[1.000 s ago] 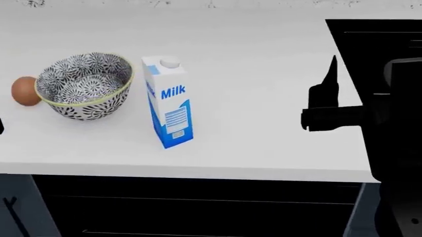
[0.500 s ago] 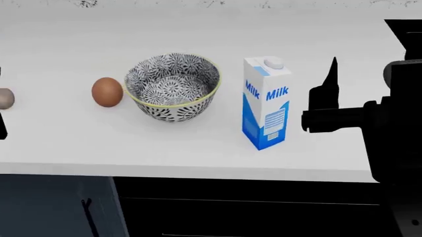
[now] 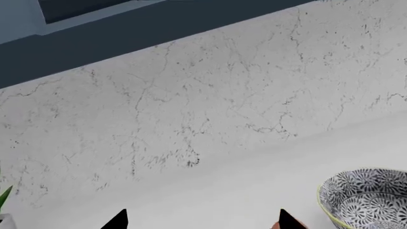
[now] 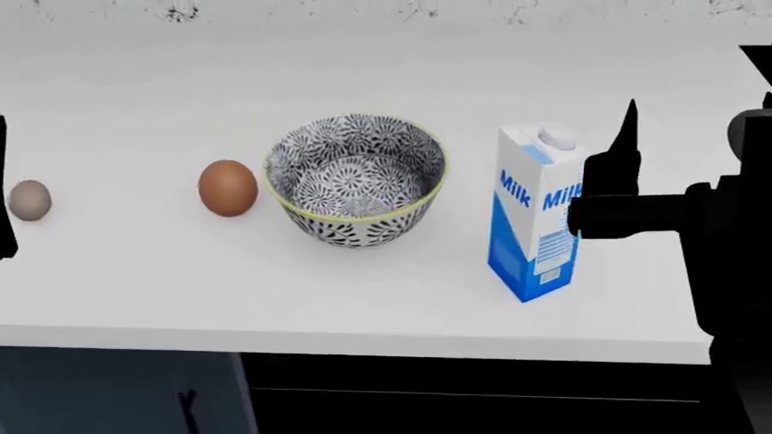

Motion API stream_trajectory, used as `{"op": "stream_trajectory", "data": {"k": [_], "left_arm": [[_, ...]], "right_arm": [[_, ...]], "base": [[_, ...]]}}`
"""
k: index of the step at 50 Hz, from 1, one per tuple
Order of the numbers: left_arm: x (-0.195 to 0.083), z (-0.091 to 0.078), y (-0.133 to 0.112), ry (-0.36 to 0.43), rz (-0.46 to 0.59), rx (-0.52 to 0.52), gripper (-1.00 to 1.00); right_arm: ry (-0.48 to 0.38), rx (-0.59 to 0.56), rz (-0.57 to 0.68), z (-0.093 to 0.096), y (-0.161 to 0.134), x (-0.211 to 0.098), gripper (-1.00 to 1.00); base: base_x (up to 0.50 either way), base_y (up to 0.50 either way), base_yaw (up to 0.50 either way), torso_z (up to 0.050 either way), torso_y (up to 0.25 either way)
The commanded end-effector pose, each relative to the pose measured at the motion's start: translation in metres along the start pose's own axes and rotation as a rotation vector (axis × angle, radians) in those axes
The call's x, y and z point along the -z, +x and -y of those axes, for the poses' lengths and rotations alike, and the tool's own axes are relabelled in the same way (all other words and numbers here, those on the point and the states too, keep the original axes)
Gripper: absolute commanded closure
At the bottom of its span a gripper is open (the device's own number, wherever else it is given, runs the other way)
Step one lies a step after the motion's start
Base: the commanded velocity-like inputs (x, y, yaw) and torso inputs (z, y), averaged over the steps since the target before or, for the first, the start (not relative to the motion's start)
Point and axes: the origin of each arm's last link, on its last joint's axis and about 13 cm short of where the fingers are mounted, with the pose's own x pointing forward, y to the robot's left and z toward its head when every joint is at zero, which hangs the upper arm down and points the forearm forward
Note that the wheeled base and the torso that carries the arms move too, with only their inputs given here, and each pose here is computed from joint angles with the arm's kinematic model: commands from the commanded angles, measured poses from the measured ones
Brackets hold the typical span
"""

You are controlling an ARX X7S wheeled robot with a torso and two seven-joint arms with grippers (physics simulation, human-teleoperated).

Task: Place the eggs and milk next to the bowl.

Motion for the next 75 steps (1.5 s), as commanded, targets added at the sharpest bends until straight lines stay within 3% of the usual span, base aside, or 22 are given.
{"op": "stream_trajectory", "data": {"k": [1,38,48,55,63,75], "left_arm": [[-0.001,-0.004,0.003,-0.021,0.008,0.0,-1.0],[-0.001,-0.005,0.005,-0.018,0.01,0.0,-1.0],[0.0,-0.005,0.004,-0.02,0.007,0.0,-1.0],[0.003,-0.003,0.007,-0.022,0.001,0.005,-1.0],[0.005,-0.001,0.012,-0.026,-0.002,0.016,-1.0],[0.003,0.002,0.012,-0.022,-0.003,0.026,-1.0]], "right_arm": [[0.017,0.006,0.01,0.002,0.001,-0.002,-1.0],[0.019,0.009,0.009,0.004,0.001,-0.002,-1.0],[0.018,-0.008,0.0,0.004,0.0,-0.002,-1.0],[-0.01,-0.069,-0.026,0.01,-0.006,-0.022,-1.0],[-0.075,-0.194,-0.136,0.031,-0.032,-0.054,-1.0],[-0.097,-0.325,-0.256,0.049,-0.056,-0.065,-1.0]], "base": [[0.34,0.0,0.0,0.0,0.0],[0.33,0.0,0.0,0.0,0.0],[0.0,0.0,0.0,0.0,0.0],[0.0,0.0,0.0,0.0,0.0],[0.0,0.0,0.0,0.0,0.0],[0.0,0.0,0.0,0.0,0.0]]}}
